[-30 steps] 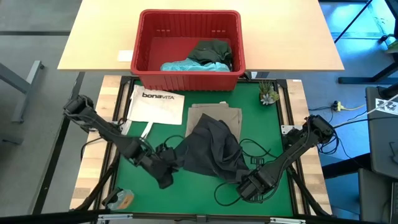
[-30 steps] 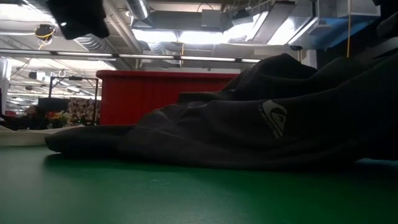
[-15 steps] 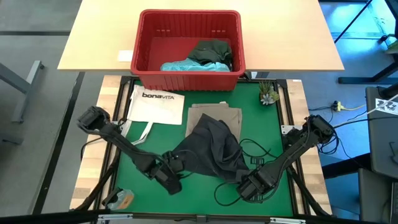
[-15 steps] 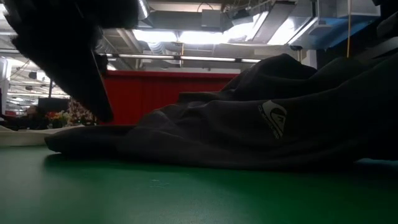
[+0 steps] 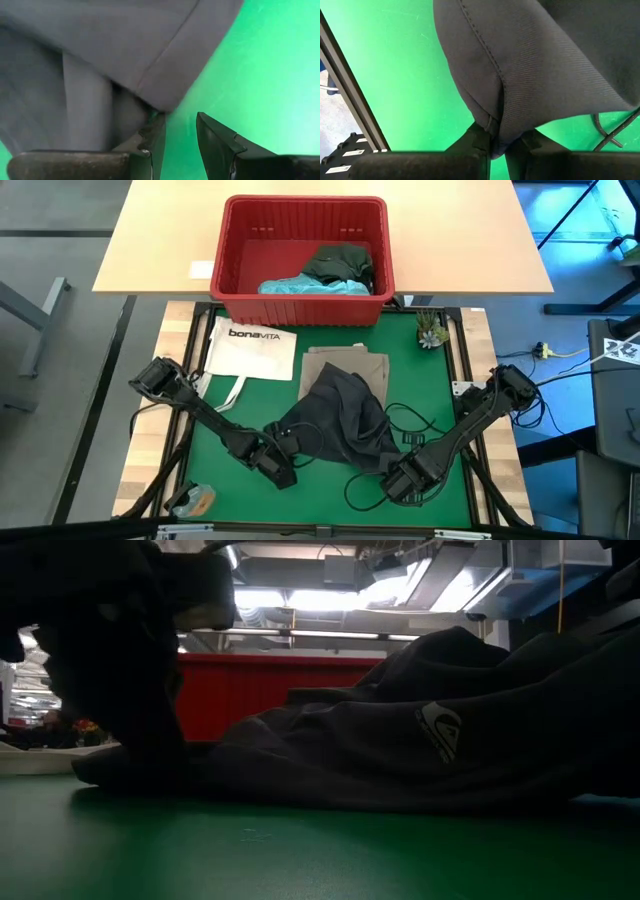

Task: Fold Laundry from Bin
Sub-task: Remove the black shorts from the red laundry bin

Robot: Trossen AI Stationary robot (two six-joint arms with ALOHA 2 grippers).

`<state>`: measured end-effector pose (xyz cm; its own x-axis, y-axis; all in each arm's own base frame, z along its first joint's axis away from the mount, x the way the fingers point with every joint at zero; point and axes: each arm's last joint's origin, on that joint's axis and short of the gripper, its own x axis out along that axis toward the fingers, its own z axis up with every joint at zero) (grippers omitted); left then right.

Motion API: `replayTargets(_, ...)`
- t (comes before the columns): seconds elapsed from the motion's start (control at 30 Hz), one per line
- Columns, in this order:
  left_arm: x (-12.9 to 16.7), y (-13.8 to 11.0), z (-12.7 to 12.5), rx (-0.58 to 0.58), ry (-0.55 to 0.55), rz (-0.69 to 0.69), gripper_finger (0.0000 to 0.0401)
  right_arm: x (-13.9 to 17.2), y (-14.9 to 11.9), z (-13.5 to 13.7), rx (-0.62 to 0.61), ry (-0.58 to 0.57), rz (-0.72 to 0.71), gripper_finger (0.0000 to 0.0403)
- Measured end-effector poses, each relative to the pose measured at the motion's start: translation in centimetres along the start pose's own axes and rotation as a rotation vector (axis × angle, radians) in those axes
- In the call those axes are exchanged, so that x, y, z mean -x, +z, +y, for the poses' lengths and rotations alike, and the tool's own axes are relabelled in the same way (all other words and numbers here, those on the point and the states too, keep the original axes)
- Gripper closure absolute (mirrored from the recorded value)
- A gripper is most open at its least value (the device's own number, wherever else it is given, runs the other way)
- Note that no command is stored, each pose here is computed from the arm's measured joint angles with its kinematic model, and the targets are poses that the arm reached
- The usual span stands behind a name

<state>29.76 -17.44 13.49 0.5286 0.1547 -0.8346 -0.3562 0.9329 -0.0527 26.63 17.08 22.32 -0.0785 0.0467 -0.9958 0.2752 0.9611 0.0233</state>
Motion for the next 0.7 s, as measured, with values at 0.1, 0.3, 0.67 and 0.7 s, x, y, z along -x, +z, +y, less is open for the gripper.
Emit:
replayTargets(0.1, 0.0, 0.3, -0.2, -0.02, -0.012, -0.037, 0.0298, 0.0, 0.0, 0.0, 0.0, 0.0, 0.0, 0.0368)
replayTargets(0.3, -0.6, 1.3, 0.2, 0.01, -0.036, -0.048, 0.0298, 0.0, 0.0, 0.0, 0.0, 0.001, 0.0, 0.0368)
replayTargets(0.67, -0.6, 1.5, 0.1, 0.027, -0.2, 0.098, 0.0298, 0.0, 0.0, 0.0, 0.0, 0.0, 0.0, 0.0368)
replayTargets(0.7, -0.6, 1.4, 0.1, 0.026, -0.218, 0.118, 0.0298, 0.0, 0.0, 0.0, 0.0, 0.0, 0.0, 0.0368)
